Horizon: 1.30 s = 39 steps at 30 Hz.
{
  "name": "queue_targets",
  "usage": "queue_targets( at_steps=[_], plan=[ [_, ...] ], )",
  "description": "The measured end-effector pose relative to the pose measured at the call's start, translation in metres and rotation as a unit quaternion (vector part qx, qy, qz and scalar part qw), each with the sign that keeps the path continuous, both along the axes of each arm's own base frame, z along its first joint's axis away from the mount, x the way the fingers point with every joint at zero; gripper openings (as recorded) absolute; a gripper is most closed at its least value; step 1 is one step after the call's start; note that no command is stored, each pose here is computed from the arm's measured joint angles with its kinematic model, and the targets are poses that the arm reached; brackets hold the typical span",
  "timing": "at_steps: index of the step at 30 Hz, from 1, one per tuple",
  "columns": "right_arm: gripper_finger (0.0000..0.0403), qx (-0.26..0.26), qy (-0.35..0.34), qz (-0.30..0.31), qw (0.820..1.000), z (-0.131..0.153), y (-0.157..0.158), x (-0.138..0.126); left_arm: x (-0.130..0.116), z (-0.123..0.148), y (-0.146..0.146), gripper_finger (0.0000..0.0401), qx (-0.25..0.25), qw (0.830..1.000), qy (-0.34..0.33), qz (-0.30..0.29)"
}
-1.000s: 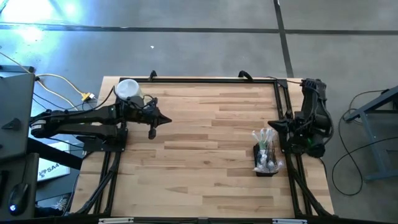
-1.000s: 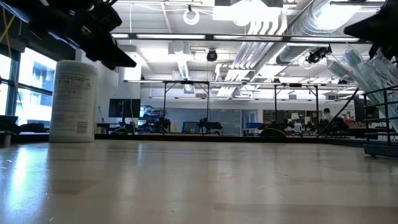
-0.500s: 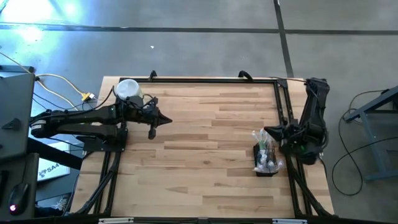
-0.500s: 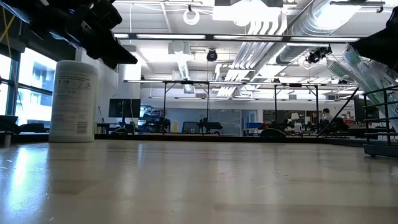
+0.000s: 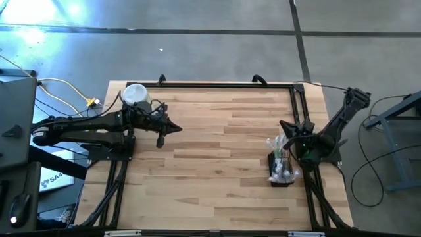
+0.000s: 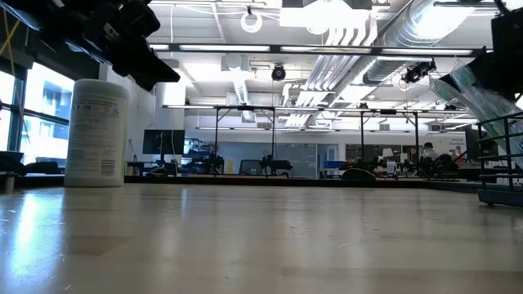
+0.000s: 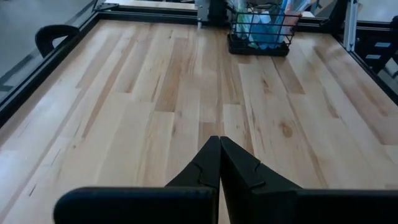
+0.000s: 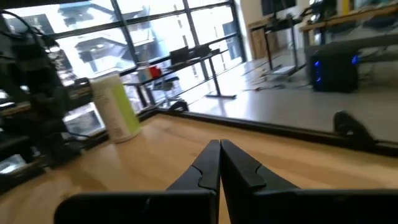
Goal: Pick & Place toothbrushing station
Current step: Return to Home Position
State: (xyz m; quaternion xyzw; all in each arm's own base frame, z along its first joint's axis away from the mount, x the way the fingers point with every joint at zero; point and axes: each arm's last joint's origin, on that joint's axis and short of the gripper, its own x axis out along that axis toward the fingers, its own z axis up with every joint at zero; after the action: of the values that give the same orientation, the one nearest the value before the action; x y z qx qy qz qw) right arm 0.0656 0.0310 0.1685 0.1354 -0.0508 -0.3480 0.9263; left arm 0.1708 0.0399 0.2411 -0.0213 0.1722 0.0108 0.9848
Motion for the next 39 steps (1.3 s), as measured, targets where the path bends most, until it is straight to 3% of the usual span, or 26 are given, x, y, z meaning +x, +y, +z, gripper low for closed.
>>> queue_targets(
  at_steps=[6,18,21,30,34,39],
  plan=[
    [0.0001,-0.005,0.005,-0.039,0.999,0.001,-0.007,0.000,0.000,0.000,0.000,0.0000,0.002,1.000,0.000,-0.001],
    [0.0001,0.001,-0.002,-0.182,0.983,0.002,-0.027,0.004,0.000,0.000,0.000,0.0000,0.002,1.000,-0.002,-0.002],
    [0.0001,-0.023,0.028,-0.181,0.983,0.002,-0.027,0.004,0.000,0.000,0.000,0.0000,0.001,1.000,-0.002,-0.001],
    [0.0001,-0.030,0.038,-0.170,0.984,0.002,-0.025,0.004,0.000,0.001,0.000,0.0000,-0.003,1.000,-0.005,-0.006],
    [0.0001,-0.023,0.029,-0.169,0.985,0.020,-0.023,0.008,0.000,0.001,0.000,0.0000,-0.006,1.000,-0.005,-0.008],
    [0.0001,-0.029,0.034,-0.165,0.985,0.067,-0.019,0.014,0.000,0.001,0.000,0.0000,-0.008,1.000,-0.004,-0.007]
  ],
)
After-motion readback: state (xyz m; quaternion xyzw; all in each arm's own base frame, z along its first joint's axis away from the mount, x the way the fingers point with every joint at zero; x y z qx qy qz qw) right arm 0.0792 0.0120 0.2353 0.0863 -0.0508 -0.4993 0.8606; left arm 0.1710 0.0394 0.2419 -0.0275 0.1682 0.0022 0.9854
